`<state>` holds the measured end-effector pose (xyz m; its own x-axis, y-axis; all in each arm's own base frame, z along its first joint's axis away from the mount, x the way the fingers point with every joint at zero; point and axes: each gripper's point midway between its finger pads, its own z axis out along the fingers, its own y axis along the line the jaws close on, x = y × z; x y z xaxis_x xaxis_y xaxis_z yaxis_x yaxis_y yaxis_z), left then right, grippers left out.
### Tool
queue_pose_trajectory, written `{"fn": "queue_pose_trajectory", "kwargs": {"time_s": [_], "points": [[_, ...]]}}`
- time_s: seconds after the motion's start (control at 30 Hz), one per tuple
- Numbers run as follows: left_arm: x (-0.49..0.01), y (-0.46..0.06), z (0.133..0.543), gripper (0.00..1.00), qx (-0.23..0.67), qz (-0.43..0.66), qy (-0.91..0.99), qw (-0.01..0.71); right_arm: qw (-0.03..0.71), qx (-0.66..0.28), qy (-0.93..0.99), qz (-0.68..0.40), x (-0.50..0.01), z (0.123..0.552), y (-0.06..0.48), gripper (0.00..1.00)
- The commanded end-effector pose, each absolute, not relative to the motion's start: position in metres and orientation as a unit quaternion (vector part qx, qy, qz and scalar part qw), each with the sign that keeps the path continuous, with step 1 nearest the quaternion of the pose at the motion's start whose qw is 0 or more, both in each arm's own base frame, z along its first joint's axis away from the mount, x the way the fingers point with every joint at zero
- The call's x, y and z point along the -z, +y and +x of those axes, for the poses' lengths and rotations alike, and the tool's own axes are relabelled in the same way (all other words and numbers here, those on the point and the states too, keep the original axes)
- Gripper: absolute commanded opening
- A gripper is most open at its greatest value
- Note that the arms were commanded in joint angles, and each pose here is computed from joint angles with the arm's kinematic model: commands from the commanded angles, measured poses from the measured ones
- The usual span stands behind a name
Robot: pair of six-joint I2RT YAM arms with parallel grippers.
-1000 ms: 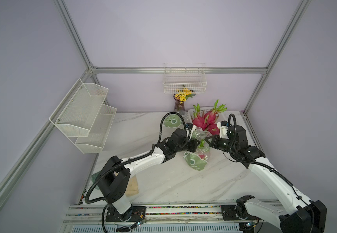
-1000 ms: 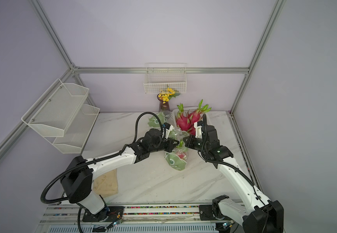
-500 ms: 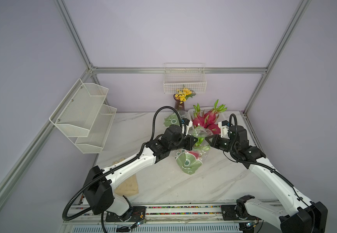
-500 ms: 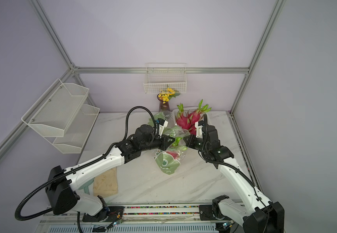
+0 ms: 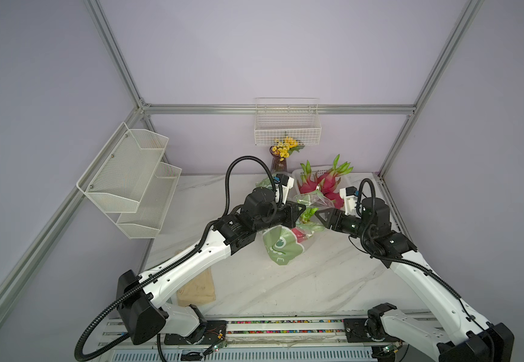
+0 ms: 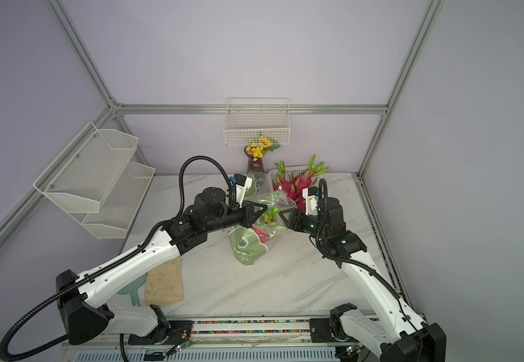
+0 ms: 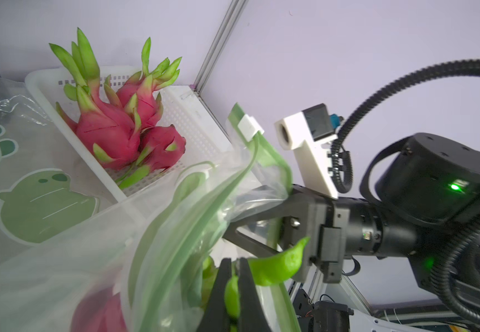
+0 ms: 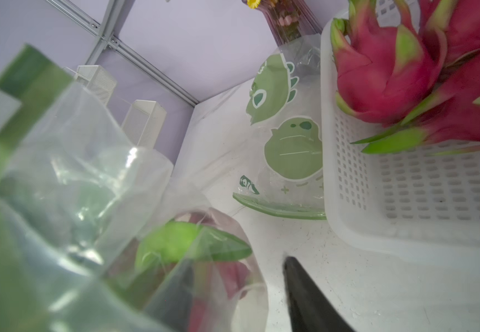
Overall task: Open the zip-top bag and take out the dragon fruit
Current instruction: Pick up the dragon fruit from the zipper food storage bag.
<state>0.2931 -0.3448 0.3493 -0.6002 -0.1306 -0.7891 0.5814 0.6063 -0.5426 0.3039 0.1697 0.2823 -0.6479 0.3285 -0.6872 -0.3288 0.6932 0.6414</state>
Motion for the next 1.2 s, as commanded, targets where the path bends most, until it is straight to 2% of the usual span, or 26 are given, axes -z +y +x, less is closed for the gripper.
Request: {"fn": "queue_pose_trajectory", "kwargs": {"time_s": [0.0, 0.17, 0.37, 0.47, 0.67, 0.83, 1.17], "points": [[-0.414, -0.323, 0.297, 0.00, 0.429, 0.098, 0.750, 0.494, 0.495, -0.385, 0.777, -0.054, -0.317, 0.291, 0.165, 0.69], [-0.435, -0.300, 0.300, 0.00, 0.413, 0.054, 0.744, 0.523, 0.534, -0.375, 0.752, -0.095, -0.331, 0.278, 0.163, 0.84], [-0.456, -0.274, 0.301, 0.00, 0.398, 0.004, 0.736, 0.548, 0.556, -0.350, 0.744, -0.127, -0.333, 0.278, 0.162, 0.92], [-0.465, -0.259, 0.301, 0.00, 0.389, -0.027, 0.732, 0.559, 0.561, -0.380, 0.716, -0.167, -0.334, 0.272, 0.176, 0.97], [-0.481, -0.232, 0.300, 0.00, 0.382, -0.083, 0.713, 0.582, 0.555, -0.468, 0.664, -0.176, -0.328, 0.274, 0.205, 0.97], [-0.490, -0.215, 0.297, 0.00, 0.392, -0.123, 0.689, 0.597, 0.561, -0.441, 0.665, -0.221, -0.309, 0.270, 0.253, 0.97], [-0.504, -0.196, 0.292, 0.00, 0.399, -0.159, 0.664, 0.613, 0.561, -0.433, 0.650, -0.275, -0.291, 0.280, 0.314, 0.97]]}}
